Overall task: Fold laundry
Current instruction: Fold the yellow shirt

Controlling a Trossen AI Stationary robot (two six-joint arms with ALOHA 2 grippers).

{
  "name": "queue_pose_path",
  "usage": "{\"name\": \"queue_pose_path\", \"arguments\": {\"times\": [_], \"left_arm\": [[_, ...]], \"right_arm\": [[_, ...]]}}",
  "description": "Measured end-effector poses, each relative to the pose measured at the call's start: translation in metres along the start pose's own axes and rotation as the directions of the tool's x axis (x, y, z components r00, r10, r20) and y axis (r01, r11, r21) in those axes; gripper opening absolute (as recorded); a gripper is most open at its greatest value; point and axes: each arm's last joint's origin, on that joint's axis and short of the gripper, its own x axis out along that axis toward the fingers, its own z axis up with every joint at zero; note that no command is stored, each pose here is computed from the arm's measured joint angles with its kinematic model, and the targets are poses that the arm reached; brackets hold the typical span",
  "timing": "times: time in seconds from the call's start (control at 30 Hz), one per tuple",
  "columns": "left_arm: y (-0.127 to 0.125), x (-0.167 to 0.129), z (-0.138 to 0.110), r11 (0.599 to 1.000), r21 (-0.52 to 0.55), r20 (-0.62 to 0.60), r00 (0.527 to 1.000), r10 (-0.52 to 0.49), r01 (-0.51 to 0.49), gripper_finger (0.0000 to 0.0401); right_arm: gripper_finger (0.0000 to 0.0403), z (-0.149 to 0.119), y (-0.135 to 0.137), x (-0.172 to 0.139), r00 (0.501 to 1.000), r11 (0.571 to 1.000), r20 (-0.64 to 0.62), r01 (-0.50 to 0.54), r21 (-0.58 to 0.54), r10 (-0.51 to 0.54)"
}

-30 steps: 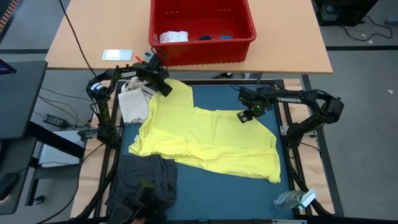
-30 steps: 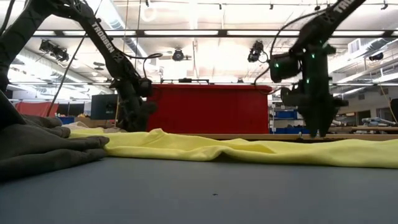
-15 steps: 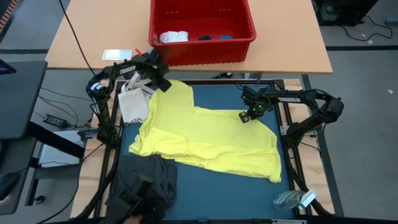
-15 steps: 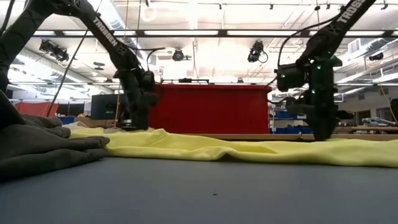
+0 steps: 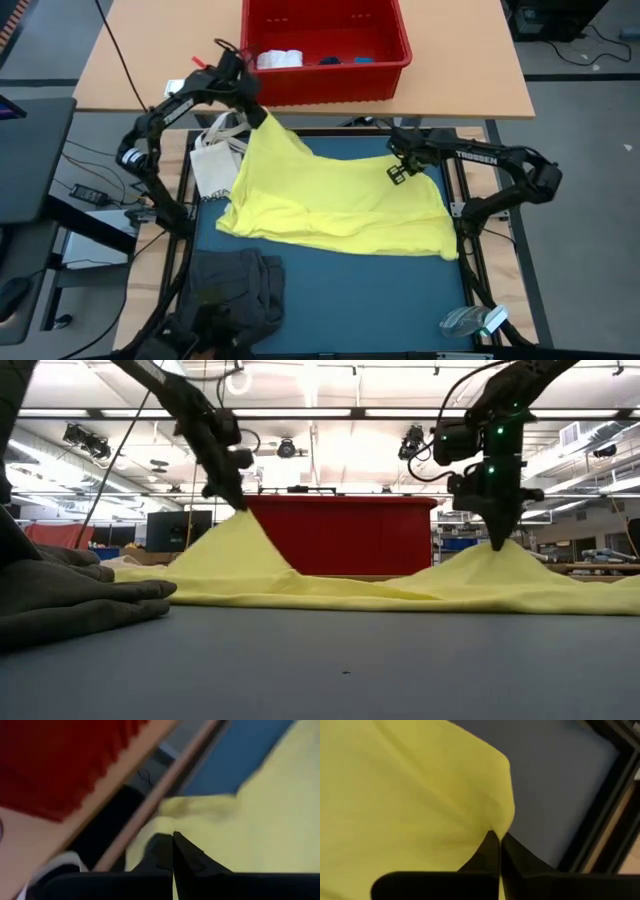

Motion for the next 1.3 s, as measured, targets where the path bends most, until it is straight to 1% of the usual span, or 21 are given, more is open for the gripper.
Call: {"name": "queue_pose_path", "arguments": {"times": [0.1, 0.17, 0.27, 0.37, 0.47, 0.63, 0.73, 0.83, 0.9, 0.97, 1.07, 1.17, 1.23, 1.3], "left_arm": [[-0.010, -0.010, -0.011, 0.996, 0.039, -0.080, 0.994, -0.073, 0.076, 0.0000], [-0.021, -0.020, -0.013, 0.989, 0.055, -0.098, 0.986, -0.133, 0.139, 0.0000], [-0.040, -0.034, -0.021, 0.973, 0.050, -0.161, 0.963, -0.216, 0.227, 0.0000], [-0.061, -0.047, -0.023, 0.964, 0.065, -0.188, 0.952, -0.243, 0.259, 0.0000], [-0.086, -0.062, -0.027, 0.952, 0.064, -0.228, 0.933, -0.277, 0.298, 0.0000], [-0.126, -0.072, -0.038, 0.932, 0.024, -0.356, 0.874, -0.329, 0.361, 0.0000], [-0.144, -0.073, -0.047, 0.940, 0.032, -0.402, 0.866, -0.299, 0.340, 0.0000], [-0.157, -0.058, -0.069, 0.950, -0.009, -0.486, 0.829, -0.278, 0.313, 0.0000], [-0.160, -0.046, -0.090, 0.966, -0.029, -0.554, 0.800, -0.230, 0.258, 0.0000], [-0.163, -0.035, -0.107, 0.977, -0.036, -0.573, 0.796, -0.194, 0.212, 0.0000], [-0.165, -0.029, -0.127, 0.981, -0.074, -0.582, 0.791, -0.189, 0.180, 0.0000], [-0.167, -0.038, -0.133, 0.982, -0.097, -0.552, 0.813, -0.187, 0.161, 0.0000], [-0.167, -0.049, -0.131, 0.986, -0.094, -0.504, 0.848, -0.167, 0.138, 0.0000], [-0.166, -0.064, -0.124, 0.990, -0.083, -0.414, 0.899, -0.142, 0.119, 0.0000]], "right_arm": [[0.0002, -0.010, 0.006, -0.006, 1.000, 1.000, -0.015, 0.003, -0.031, -0.004], [0.0002, -0.018, 0.012, -0.013, 1.000, 0.999, 0.000, -0.007, -0.038, 0.007], [0.0002, -0.033, 0.023, -0.018, 0.998, 0.997, -0.014, -0.066, -0.043, 0.066], [0.0002, -0.049, 0.035, -0.019, 0.992, 0.991, -0.039, -0.126, -0.050, 0.124], [0.0003, -0.064, 0.045, -0.018, 0.986, 0.988, -0.070, -0.152, -0.041, 0.148], [0.0004, -0.083, 0.063, -0.024, 0.980, 0.982, -0.085, -0.185, -0.034, 0.182], [0.0004, -0.094, 0.071, -0.029, 0.977, 0.979, -0.089, -0.199, -0.039, 0.195], [0.0005, -0.106, 0.079, -0.034, 0.971, 0.975, -0.107, -0.218, -0.045, 0.212], [0.0005, -0.115, 0.084, -0.037, 0.969, 0.972, -0.113, -0.229, -0.052, 0.222], [0.0005, -0.123, 0.088, -0.040, 0.965, 0.969, -0.121, -0.240, -0.061, 0.231], [0.0004, -0.135, 0.093, -0.044, 0.957, 0.963, -0.149, -0.261, -0.067, 0.249], [0.0004, -0.146, 0.096, -0.047, 0.955, 0.962, -0.160, -0.264, -0.071, 0.250], [0.0004, -0.150, 0.096, -0.048, 0.957, 0.966, -0.169, -0.250, -0.062, 0.237], [0.0004, -0.152, 0.092, -0.049, 0.964, 0.976, -0.177, -0.211, -0.052, 0.199]]}}
